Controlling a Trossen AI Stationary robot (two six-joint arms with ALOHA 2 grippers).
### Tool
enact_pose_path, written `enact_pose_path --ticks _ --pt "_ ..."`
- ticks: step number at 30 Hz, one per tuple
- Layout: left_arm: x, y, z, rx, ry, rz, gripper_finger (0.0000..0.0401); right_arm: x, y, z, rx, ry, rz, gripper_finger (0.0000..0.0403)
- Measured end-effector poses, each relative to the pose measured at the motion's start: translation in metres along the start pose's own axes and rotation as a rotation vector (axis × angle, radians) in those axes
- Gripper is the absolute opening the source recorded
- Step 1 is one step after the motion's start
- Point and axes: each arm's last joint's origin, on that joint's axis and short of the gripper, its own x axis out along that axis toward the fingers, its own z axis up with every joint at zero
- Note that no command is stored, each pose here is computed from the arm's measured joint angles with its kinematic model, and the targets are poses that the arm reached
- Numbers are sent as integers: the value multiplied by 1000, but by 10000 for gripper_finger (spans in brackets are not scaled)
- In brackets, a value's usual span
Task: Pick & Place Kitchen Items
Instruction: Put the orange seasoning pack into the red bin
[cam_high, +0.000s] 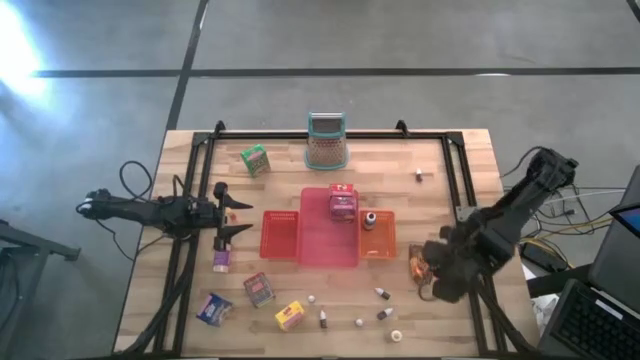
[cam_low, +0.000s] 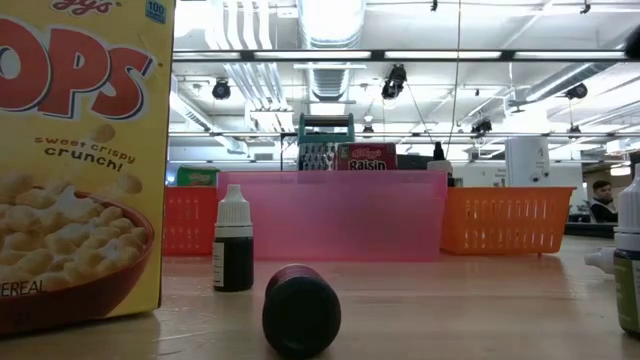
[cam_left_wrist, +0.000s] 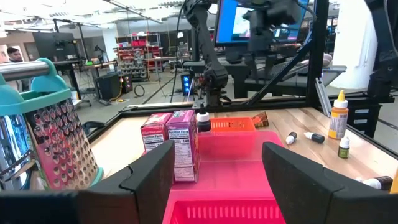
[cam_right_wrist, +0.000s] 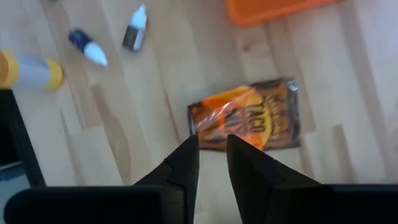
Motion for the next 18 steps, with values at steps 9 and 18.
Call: enact_pose_path --ticks 9,18 --pt "0 0 0 0 0 0 248 37 32 -16 -6 14 -155 98" --pt "0 0 0 0 0 0 248 78 47 -20 -44 63 -320 150"
